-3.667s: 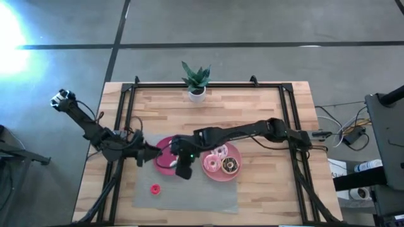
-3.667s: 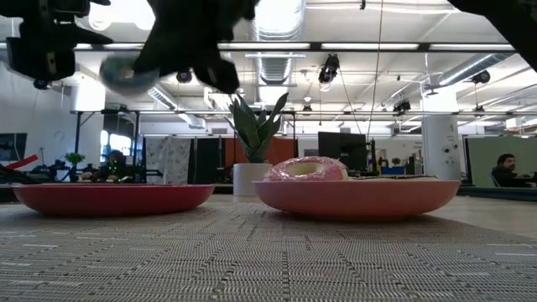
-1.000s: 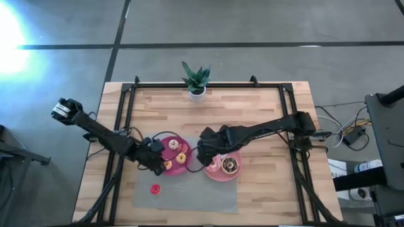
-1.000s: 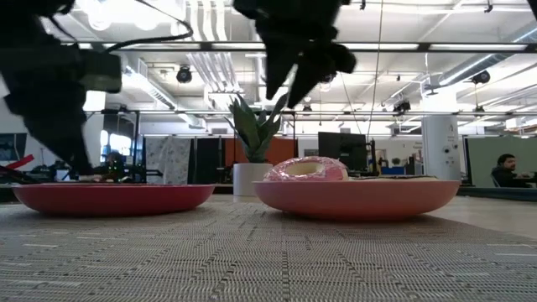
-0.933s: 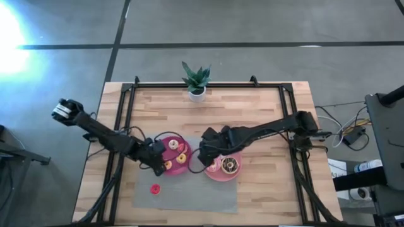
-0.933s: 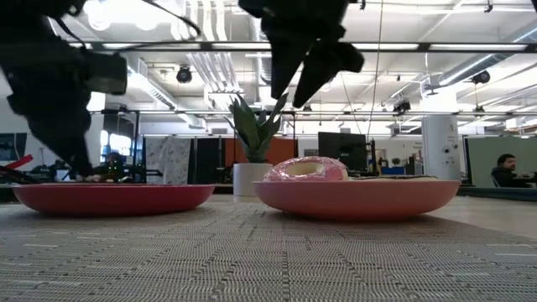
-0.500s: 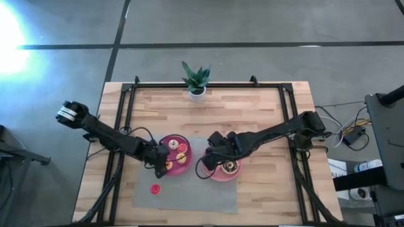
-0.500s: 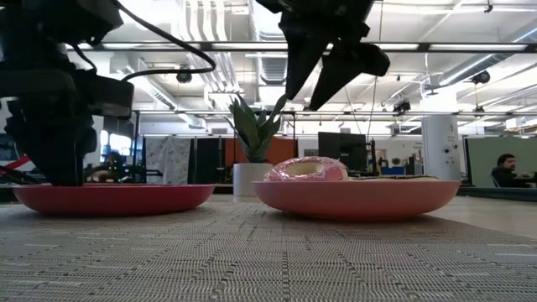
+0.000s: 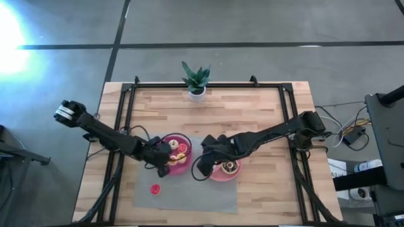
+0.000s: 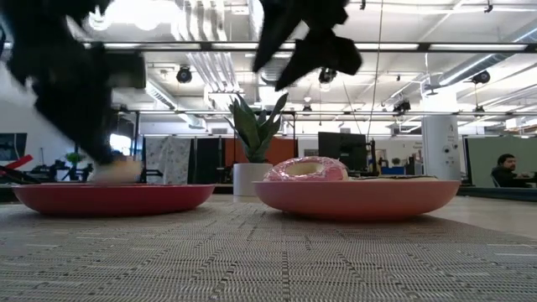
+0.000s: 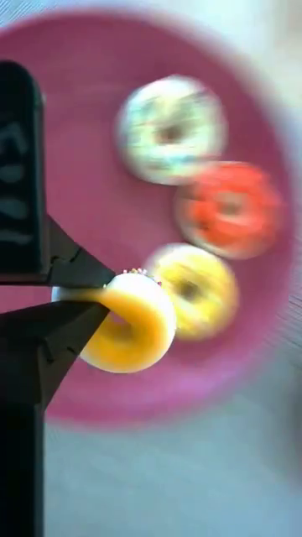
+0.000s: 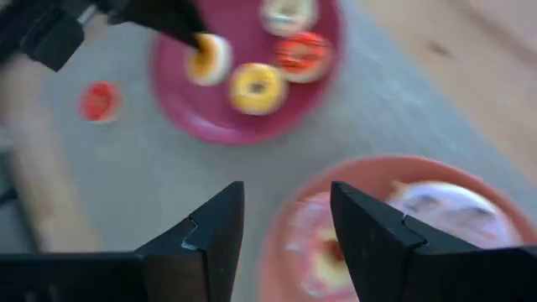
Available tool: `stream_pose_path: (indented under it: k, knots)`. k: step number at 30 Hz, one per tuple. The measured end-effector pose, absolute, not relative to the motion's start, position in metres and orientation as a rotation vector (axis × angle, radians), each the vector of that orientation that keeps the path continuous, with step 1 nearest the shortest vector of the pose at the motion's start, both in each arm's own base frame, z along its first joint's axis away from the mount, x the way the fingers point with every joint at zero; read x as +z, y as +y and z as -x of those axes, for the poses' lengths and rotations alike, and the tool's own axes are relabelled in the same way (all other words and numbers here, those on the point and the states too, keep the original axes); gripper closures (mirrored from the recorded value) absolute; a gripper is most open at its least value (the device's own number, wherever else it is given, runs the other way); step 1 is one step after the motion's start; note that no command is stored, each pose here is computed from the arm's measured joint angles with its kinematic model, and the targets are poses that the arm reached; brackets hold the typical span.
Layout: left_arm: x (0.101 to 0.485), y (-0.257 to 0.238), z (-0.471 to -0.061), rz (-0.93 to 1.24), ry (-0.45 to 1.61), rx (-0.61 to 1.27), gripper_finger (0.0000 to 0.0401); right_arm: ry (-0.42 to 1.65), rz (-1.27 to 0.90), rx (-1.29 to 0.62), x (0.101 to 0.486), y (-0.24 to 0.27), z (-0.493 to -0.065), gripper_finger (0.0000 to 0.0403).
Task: Pick & Place donuts
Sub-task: Put the small blue donut on the dark pink plate
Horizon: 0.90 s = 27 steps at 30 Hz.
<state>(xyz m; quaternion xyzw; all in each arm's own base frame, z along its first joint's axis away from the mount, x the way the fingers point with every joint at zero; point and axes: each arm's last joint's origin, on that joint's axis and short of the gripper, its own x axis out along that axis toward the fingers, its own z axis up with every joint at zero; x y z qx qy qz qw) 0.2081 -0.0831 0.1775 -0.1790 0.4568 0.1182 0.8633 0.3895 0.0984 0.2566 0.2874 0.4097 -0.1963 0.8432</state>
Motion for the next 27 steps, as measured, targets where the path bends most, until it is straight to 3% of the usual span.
stream_pose_path:
  k: [7,13,21,27]
  knots:
    - [0.254,-0.104,-0.199,0.025,0.654,0.266,0.0400,0.723,-0.727,-0.250,0.266,0.085,-0.410,0.0255]
    - [0.285,-0.112,-0.194,-0.271,0.618,0.394,0.0400,0.619,-0.707,-0.229,0.275,0.069,-0.418,0.0240]
    - [0.287,-0.113,-0.201,-0.316,0.618,0.418,0.0401,0.543,-0.539,-0.156,0.284,0.069,-0.422,0.0173]
    - [0.288,-0.113,-0.208,-0.270,0.583,0.406,0.0401,0.518,-0.496,-0.206,0.284,0.066,-0.423,0.0149]
